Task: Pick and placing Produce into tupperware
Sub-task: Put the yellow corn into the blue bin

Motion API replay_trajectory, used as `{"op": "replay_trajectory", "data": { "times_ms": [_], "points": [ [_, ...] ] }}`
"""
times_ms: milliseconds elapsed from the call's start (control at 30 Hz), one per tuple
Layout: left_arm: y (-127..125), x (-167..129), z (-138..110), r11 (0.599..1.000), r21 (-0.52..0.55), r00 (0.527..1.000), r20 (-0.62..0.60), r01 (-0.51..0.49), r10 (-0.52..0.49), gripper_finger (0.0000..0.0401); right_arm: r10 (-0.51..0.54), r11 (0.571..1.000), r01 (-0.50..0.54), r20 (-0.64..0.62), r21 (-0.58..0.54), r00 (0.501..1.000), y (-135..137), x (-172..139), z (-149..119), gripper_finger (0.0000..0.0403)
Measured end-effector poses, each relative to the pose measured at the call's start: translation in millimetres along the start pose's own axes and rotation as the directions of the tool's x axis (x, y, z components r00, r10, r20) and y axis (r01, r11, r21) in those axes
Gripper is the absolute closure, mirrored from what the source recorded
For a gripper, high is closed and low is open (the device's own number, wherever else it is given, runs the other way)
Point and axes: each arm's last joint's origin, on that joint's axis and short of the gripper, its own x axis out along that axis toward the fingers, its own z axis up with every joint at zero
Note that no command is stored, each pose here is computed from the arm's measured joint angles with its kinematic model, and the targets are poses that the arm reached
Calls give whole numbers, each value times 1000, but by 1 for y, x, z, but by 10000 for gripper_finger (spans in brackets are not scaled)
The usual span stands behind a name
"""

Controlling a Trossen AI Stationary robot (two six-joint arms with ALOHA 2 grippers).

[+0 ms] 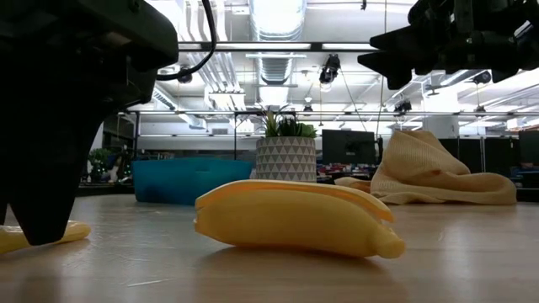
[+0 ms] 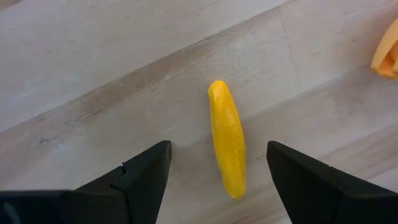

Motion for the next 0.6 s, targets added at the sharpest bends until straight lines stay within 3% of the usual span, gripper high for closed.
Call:
{"op": "replay_trajectory", "data": {
  "times_ms": [133,600],
  "points": [
    [0,0,0,1000,0,1000,-7,-5,5,155,0,1000,0,0,-1,1000,0,0,0,160],
    [1,2,0,1000,7,1000,-27,-10,10,265,0,1000,0,0,-2,1000,0,0,0,159]
  ]
}}
